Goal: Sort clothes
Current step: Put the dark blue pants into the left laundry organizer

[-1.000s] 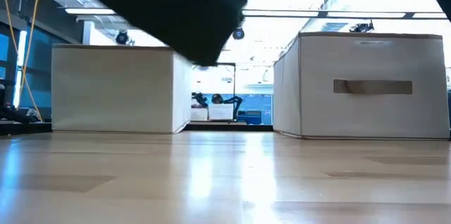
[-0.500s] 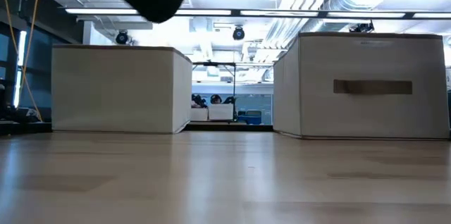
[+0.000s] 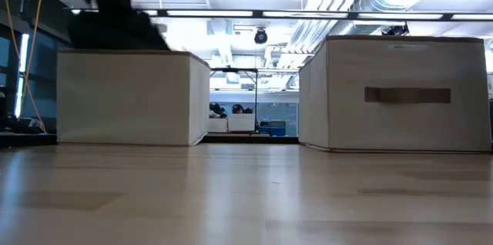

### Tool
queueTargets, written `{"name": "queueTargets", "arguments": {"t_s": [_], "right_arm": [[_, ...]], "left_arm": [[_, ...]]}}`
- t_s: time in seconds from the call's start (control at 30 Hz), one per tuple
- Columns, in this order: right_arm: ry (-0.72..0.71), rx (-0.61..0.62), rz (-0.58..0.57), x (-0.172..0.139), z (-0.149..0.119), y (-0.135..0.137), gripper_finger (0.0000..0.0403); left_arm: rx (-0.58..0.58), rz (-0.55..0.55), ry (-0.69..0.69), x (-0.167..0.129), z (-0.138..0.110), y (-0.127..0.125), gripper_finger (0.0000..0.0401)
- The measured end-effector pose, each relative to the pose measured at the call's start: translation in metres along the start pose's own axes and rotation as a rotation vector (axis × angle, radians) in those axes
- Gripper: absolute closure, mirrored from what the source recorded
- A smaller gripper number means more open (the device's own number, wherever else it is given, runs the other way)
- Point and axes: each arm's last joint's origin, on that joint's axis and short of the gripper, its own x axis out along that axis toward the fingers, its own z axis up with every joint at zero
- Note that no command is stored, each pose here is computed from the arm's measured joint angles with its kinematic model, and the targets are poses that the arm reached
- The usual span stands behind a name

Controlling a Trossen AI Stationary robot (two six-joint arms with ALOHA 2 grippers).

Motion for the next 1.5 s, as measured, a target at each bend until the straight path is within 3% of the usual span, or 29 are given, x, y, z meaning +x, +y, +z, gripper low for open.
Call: {"name": "queueTargets", "arguments": {"t_s": [0.13,0.27,0.4,0.6,0.7,0.8,0.93,1.03,1.17,1.33,1.5], "right_arm": [[-0.002,0.002,0.005,-0.002,0.0,0.0,0.016],[-0.002,-0.001,0.015,-0.002,-0.001,0.002,0.016],[-0.003,0.007,0.016,-0.002,0.0,0.002,0.016],[-0.013,0.009,0.018,-0.002,0.001,0.002,0.016],[-0.027,0.015,0.019,-0.002,0.002,0.002,0.016],[-0.032,0.017,0.019,-0.003,0.003,0.002,0.016],[-0.031,0.043,0.026,-0.003,0.002,0.004,0.016],[-0.031,0.049,0.036,-0.004,0.001,0.007,0.016],[-0.033,0.042,0.04,-0.005,0.001,0.011,0.016],[-0.033,0.041,0.041,-0.005,0.001,0.011,0.016],[-0.036,0.042,0.041,-0.005,0.001,0.011,0.016]], "left_arm": [[0.011,-0.041,0.032,0.014,0.005,-0.007,0.0398],[0.019,-0.09,-0.072,-0.008,0.045,0.014,0.04],[-0.138,-0.162,-0.18,-0.039,0.083,0.06,0.04],[-0.402,-0.45,-0.172,-0.052,0.108,0.103,0.04],[-0.484,-0.549,-0.111,-0.03,0.114,0.108,0.0401],[-0.534,-0.589,0.098,0.015,0.104,0.108,0.0401],[-0.507,-0.476,0.411,0.076,0.08,0.109,0.0401],[-0.468,-0.423,0.525,0.105,0.069,0.112,0.0401],[-0.436,-0.488,0.601,0.138,0.058,0.11,0.0383],[-0.399,-0.539,0.65,0.148,0.055,0.107,0.0311],[-0.456,-0.485,0.66,0.119,0.074,0.127,0.0237]]}}
